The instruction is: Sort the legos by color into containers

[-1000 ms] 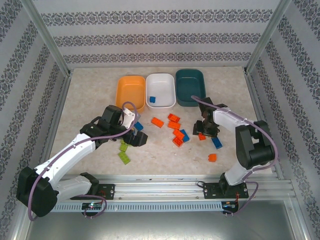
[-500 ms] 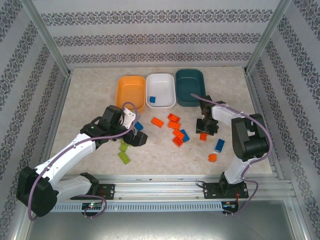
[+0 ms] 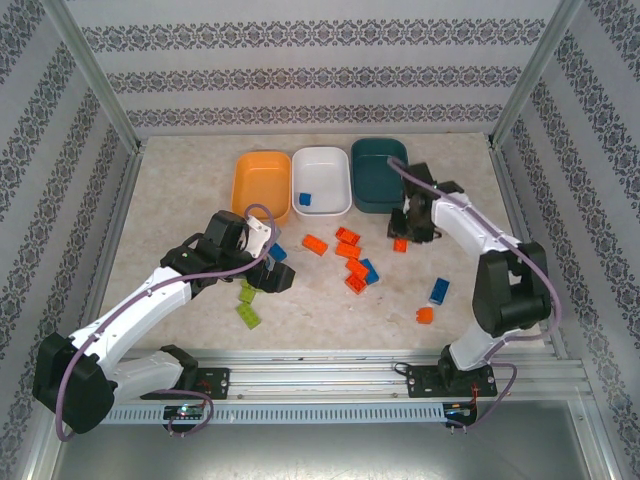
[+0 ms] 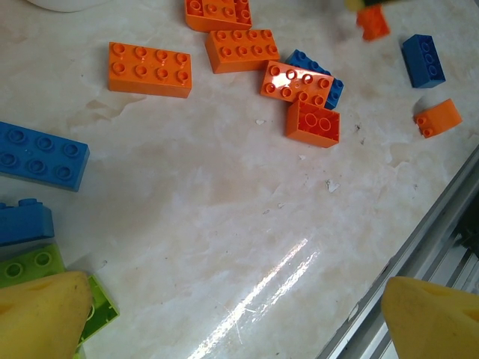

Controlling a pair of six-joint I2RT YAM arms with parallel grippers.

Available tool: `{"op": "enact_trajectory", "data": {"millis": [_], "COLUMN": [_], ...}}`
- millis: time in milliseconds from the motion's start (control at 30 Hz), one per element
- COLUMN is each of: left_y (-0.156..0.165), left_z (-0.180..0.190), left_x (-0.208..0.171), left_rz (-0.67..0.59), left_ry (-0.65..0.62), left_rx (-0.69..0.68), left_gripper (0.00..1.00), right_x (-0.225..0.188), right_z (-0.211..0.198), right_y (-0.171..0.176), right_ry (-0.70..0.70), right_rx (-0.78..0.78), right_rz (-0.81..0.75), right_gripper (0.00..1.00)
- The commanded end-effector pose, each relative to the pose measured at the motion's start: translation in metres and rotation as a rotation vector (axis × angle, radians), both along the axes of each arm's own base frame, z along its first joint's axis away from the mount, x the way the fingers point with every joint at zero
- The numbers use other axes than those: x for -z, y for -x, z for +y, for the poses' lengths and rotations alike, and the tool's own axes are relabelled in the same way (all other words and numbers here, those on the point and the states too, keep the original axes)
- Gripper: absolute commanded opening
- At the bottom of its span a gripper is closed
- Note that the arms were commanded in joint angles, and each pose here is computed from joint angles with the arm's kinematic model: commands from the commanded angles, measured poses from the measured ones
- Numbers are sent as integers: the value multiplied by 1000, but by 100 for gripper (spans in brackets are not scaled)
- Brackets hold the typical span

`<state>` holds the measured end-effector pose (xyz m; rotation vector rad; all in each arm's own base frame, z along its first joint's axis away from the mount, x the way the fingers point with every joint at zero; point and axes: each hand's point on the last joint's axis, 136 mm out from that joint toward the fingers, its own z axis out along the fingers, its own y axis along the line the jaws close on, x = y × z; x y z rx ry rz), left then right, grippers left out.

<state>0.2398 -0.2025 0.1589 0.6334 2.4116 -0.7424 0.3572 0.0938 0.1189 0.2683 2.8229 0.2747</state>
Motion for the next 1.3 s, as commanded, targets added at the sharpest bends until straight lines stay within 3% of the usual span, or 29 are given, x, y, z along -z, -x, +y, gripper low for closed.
{"op": "enact_trajectory", "data": {"millis": [0, 200, 400, 667, 767, 867, 1033, 1133, 1267], "left_y": [5, 5, 6, 5, 5, 5, 5, 6, 9], "left_z": [-1, -1, -1, -1, -2, -2, -1, 0, -1], "left_x": [0, -1, 2, 5, 5, 5, 2, -4, -14], "left_rz": [2, -7, -4, -4, 1, 0, -5, -27, -62], "left_ry": [-20, -21, -31, -45, -43, -44, -47, -39, -13], "left_rx": [27, 25, 29, 30, 32, 33, 31, 26, 34], "left_gripper": [100, 100, 100, 100, 100, 100, 100, 100, 100], "right_x": [-58, -77, -31, 31, 34, 19, -31, -63, -83], "right_z": [15, 26, 31, 40, 44, 41, 30, 25, 4], "right_y": [-19, -87, -160, -205, -209, -210, -193, -161, -86], "right_ry": [-59, -62, -29, -29, -38, -23, 15, 48, 62], "right_rx": [-5, 27, 71, 97, 94, 96, 95, 95, 144], "right_rz": [-116, -200, -196, -108, -98, -123, -172, -200, -205], "right_gripper": [33, 33, 32, 36, 43, 59, 67, 68, 71]}}
